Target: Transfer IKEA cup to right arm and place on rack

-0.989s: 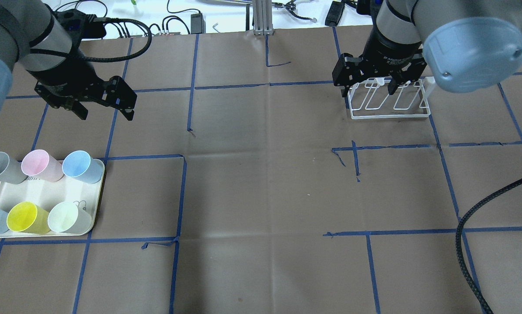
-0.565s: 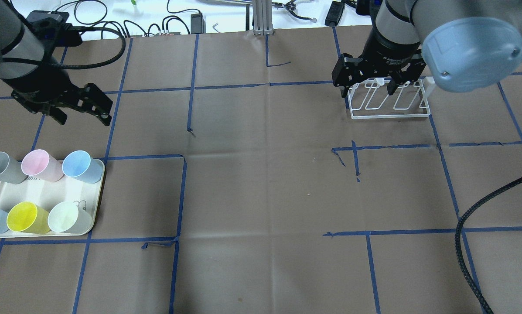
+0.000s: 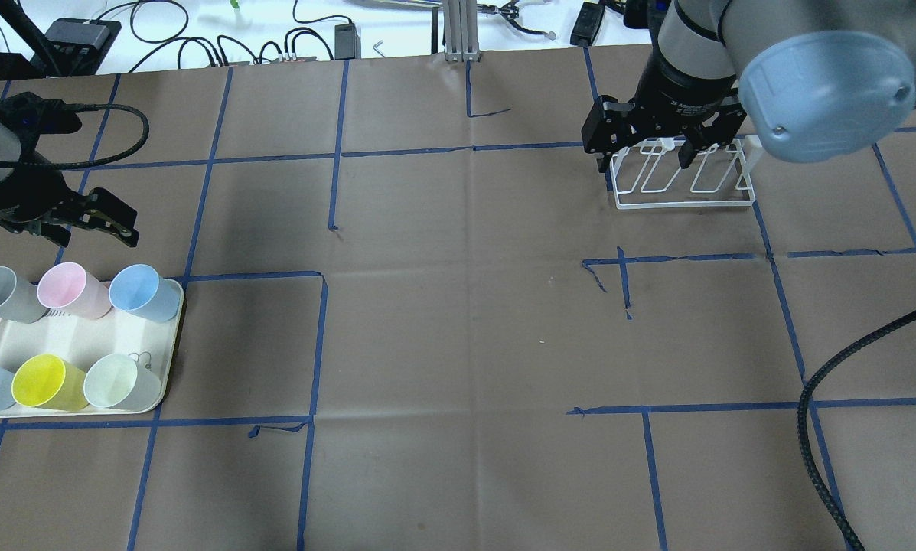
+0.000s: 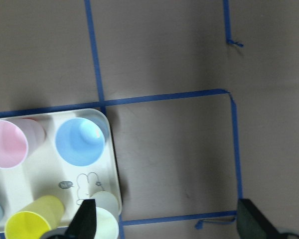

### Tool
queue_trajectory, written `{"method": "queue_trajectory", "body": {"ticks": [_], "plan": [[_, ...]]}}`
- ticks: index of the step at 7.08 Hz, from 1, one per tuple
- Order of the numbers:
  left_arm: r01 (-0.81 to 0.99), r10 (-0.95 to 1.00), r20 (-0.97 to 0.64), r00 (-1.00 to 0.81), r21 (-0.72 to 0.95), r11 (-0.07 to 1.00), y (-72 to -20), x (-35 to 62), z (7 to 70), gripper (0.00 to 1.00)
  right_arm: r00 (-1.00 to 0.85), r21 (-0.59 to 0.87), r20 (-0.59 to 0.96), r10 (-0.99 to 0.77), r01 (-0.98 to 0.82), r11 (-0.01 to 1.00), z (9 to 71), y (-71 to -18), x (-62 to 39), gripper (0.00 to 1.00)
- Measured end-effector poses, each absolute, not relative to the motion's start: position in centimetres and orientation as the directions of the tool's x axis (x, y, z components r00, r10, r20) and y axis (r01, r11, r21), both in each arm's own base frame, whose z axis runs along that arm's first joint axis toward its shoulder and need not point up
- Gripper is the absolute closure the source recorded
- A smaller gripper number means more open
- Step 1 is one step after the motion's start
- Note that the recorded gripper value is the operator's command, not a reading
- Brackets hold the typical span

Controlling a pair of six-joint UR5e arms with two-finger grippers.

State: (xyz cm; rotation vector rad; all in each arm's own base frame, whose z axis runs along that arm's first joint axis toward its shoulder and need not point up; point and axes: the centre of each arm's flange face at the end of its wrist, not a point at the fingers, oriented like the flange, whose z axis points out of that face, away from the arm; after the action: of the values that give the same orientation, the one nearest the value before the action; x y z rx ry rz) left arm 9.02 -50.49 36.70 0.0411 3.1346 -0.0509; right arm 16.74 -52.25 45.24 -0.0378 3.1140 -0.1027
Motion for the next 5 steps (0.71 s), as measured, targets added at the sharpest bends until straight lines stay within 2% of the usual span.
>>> {"method": "queue_trajectory", "body": {"ticks": [2, 5], "plan": [[0.011, 0.011, -0.007, -1.0, -0.031, 0.999, -51.8, 9.7, 32.0, 0.01, -0.999, -0.062, -0.031, -0.025, -0.023, 0.998, 45.0, -52.4, 16.8, 0.0], [0.016, 0.015, -0.021, -1.0, -0.044, 0.999, -50.3, 9.2, 25.6, 0.01, -0.999, -0.045, -0.033, 0.002, 0.004, 0.999, 44.0, -53.0, 16.9, 0.0]]}}
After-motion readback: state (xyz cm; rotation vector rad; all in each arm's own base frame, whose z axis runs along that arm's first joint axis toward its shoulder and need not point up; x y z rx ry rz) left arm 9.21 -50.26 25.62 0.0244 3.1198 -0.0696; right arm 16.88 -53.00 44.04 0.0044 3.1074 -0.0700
